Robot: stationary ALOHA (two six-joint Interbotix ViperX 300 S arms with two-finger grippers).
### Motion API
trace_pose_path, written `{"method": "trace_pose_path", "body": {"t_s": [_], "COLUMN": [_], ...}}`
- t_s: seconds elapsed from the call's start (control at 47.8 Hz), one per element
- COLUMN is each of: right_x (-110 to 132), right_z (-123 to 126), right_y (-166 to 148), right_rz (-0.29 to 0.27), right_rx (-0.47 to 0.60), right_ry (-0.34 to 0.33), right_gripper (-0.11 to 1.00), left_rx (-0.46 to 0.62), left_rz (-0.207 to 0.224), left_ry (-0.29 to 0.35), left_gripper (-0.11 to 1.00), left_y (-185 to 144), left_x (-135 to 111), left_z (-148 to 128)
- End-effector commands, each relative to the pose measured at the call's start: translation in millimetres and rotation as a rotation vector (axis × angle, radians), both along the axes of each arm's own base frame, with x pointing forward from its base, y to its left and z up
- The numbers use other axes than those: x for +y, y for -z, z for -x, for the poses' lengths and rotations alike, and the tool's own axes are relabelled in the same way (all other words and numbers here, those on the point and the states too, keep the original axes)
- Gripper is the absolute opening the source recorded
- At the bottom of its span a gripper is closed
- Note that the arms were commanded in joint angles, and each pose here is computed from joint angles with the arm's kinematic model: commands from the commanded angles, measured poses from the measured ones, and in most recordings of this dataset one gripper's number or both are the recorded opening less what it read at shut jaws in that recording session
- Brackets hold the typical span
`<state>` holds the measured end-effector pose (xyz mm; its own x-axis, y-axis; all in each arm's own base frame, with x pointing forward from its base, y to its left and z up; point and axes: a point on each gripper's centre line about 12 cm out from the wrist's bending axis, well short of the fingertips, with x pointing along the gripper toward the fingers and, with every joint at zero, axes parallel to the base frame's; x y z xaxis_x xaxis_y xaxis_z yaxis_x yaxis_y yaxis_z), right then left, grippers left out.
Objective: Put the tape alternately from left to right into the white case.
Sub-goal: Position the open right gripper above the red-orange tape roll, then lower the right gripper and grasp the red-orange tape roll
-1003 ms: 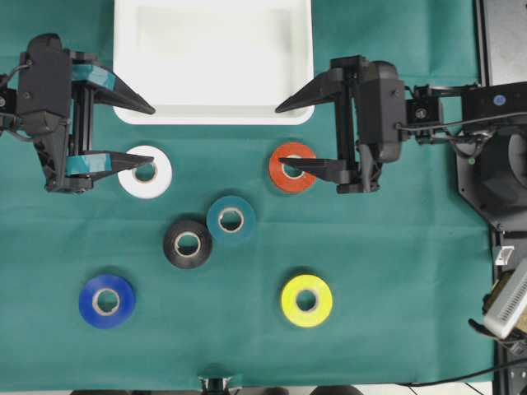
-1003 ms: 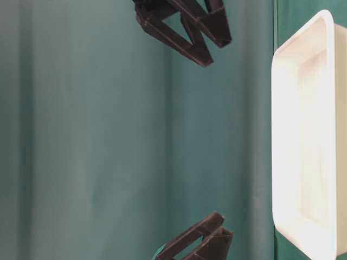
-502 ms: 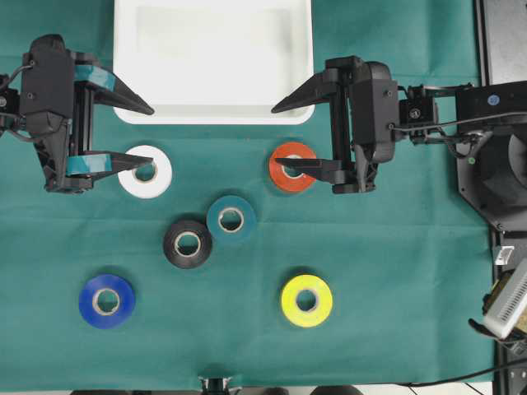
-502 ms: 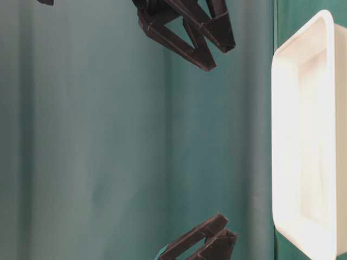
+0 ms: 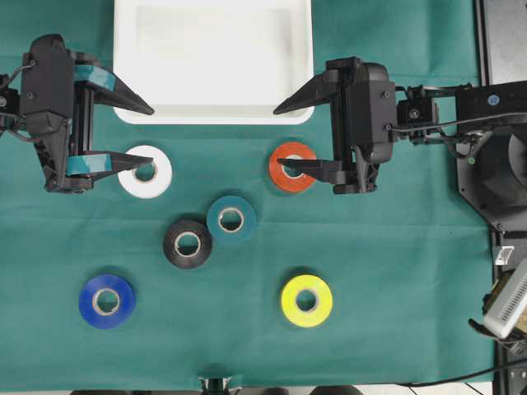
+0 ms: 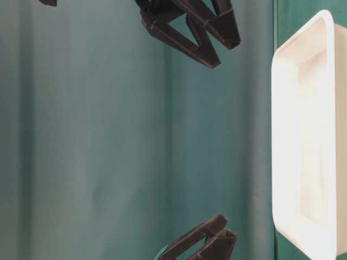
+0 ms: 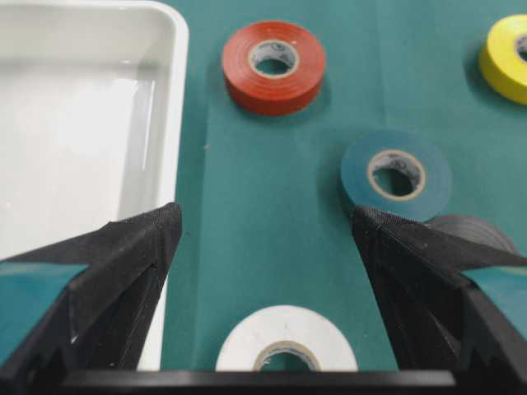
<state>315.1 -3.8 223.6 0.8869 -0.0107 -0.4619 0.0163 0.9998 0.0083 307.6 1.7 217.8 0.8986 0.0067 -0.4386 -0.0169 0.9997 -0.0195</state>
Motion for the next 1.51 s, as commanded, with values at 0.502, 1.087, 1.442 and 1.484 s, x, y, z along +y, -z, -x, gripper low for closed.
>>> {"method": "trace_pose_path", "body": {"t_s": [0.502, 1.087, 1.442, 1.484], "right_x": [19.8, 25.0, 25.1, 25.6], "right_z": [9.2, 15.5, 13.4, 13.1], "right_y": [11.7, 22.0, 46.6, 50.0], "right_rz": [-0.018, -0.068, -0.065, -0.065], "right_rx": [0.083, 0.152, 0.233, 0.246], "right_ry": [-0.053, -0.037, -0.033, -0.034], "right_gripper": [0.84, 0.84, 0.83, 0.83], "left_rx": [-0.037, -0.029, -0.031, -0.029], "left_rz": [0.002, 0.004, 0.002, 0.004], "left_ry": [-0.003, -0.004, -0.003, -0.004], "left_gripper": [0.93, 0.93, 0.93, 0.93], "left_y": [-11.4, -9.1, -9.6, -9.1], "left_x": [0.5, 0.5, 0.5, 0.5], "left_z": [-4.3, -3.4, -3.3, -3.4]}}
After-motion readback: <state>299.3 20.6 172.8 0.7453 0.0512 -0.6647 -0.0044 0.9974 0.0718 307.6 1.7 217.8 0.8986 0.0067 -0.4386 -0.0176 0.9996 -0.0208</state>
